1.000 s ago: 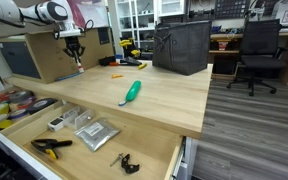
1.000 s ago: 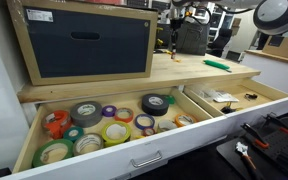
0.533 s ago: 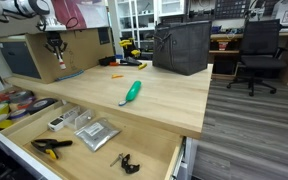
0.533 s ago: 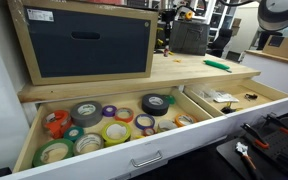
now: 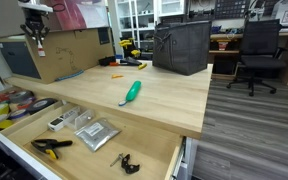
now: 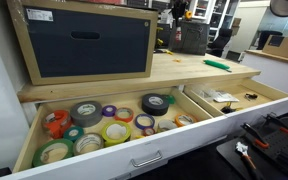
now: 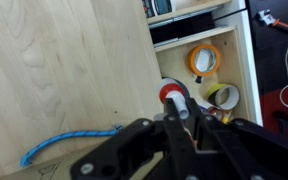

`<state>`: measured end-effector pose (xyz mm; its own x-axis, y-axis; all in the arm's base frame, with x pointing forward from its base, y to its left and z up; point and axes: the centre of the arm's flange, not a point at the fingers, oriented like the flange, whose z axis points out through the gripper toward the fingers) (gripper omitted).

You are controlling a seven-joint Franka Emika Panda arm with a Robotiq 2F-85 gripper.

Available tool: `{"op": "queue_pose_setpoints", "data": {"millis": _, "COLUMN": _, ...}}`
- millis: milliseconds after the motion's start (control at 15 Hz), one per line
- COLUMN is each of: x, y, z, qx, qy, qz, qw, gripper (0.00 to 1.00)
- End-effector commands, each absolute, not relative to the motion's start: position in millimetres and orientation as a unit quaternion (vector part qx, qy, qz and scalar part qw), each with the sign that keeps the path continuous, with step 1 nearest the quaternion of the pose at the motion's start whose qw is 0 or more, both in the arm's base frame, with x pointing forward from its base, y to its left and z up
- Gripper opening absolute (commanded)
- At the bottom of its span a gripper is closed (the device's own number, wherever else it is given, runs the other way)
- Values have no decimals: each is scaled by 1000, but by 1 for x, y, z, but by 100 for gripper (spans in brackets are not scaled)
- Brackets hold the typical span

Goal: Put the red bottle on the left side of the open drawer.

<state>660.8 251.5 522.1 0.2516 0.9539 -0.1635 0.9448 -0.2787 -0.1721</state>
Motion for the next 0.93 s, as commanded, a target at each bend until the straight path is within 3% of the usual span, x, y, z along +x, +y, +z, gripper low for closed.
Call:
{"op": "queue_pose_setpoints", "data": {"millis": 0, "x": 590, "y": 218, "z": 565, "qx": -763, "qy": -634, "qz": 118, "qw": 32, "gripper": 4}}
{"op": "queue_pose_setpoints", "data": {"millis": 867, "x": 479, "y": 217, "z": 657, "qx": -705, "qy": -691, "qz": 141, "qw": 75, "gripper": 4}}
